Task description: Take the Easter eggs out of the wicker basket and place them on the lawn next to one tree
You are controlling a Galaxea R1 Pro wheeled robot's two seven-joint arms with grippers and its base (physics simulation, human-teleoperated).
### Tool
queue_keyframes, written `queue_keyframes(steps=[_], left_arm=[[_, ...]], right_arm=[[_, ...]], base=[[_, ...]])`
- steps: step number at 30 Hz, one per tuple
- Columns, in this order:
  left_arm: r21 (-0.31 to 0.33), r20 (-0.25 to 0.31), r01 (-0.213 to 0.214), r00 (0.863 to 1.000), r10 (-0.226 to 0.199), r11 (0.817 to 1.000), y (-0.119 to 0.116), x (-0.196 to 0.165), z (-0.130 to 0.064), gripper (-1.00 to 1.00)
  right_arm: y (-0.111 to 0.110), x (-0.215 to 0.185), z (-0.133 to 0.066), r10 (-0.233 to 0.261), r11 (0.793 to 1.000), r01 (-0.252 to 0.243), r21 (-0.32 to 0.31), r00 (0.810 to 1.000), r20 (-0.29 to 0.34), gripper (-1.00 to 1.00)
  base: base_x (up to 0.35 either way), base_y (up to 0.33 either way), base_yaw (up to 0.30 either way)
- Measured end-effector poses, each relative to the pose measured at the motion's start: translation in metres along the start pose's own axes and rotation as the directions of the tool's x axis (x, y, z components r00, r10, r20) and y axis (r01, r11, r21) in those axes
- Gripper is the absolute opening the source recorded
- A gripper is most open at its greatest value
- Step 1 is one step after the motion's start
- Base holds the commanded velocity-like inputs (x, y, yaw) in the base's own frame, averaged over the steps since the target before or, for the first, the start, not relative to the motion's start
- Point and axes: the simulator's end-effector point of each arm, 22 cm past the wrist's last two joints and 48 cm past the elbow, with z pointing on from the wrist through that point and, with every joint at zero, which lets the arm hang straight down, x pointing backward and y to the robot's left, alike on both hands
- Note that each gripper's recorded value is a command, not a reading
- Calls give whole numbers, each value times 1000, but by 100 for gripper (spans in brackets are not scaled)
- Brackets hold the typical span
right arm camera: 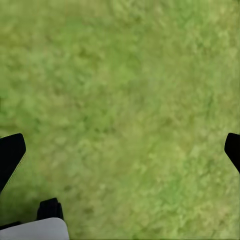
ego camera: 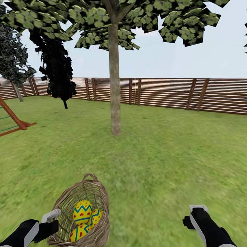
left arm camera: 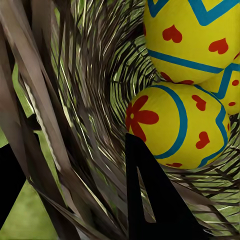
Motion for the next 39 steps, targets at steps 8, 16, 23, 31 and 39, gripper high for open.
queue_keyframes(steps=[8, 16, 23, 31, 39], left_arm=[[1, -1, -1, 1000, 1, 1000, -1, 1, 0, -100], [7, -3, 0, 1000, 0, 1000, -5, 2, 1, -100], [7, -4, -3, 1000, 3, 1000, -6, 3, 2, -100], [7, -4, -3, 1000, 3, 1000, -6, 3, 2, -100], [13, -8, -5, 1000, 5, 1000, -11, 6, 4, -100]], right_arm=[[0, 0, 0, 0, 1000, 0, 0, 1000, 0, 100], [0, 0, 0, 0, 1000, 0, 1, 1000, 0, 100], [-1, 0, 0, 0, 1000, 0, 1, 1000, 0, 100], [0, 0, 0, 0, 1000, 0, 0, 1000, 0, 100], [-1, 0, 0, 0, 1000, 0, 2, 1000, 0, 100]], base=[[329, 0, 0], [329, 0, 0], [329, 0, 0], [329, 0, 0], [329, 0, 0]])
